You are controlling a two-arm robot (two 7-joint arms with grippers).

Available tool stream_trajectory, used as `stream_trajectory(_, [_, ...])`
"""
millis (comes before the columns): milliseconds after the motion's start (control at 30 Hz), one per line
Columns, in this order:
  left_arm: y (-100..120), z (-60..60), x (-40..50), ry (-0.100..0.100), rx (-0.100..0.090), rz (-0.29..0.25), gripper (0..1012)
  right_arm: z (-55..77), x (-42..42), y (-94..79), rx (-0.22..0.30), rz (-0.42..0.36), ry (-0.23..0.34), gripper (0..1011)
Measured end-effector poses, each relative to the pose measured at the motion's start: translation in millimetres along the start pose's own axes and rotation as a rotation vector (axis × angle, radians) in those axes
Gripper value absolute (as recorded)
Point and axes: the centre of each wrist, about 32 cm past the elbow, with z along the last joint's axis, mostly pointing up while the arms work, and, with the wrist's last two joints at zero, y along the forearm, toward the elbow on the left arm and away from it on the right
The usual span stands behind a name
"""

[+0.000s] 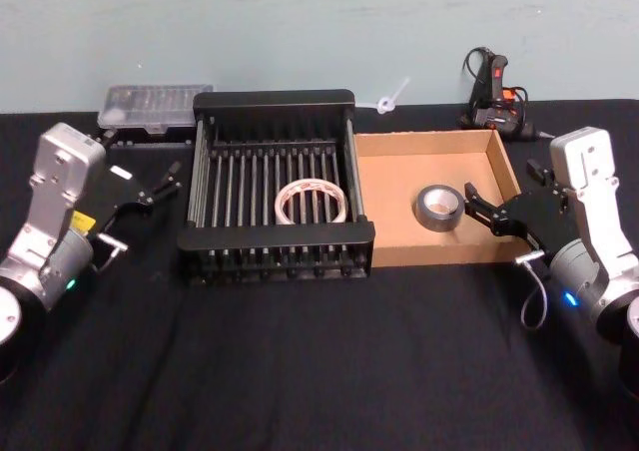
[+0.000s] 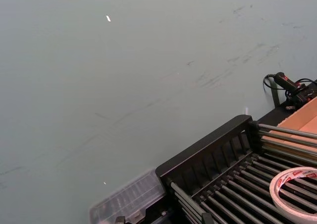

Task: Pick up the white tape and place it into the black box , Pick up the silver tape and place it into the brown box.

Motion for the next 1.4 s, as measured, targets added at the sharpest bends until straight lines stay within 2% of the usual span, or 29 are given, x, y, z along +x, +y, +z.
stream_trajectory(1400, [0.0, 0.0, 0.0, 0.0, 0.0, 0.0, 1001, 0.1, -0.2, 0.1, -0.001, 0.003, -0.003, 1002])
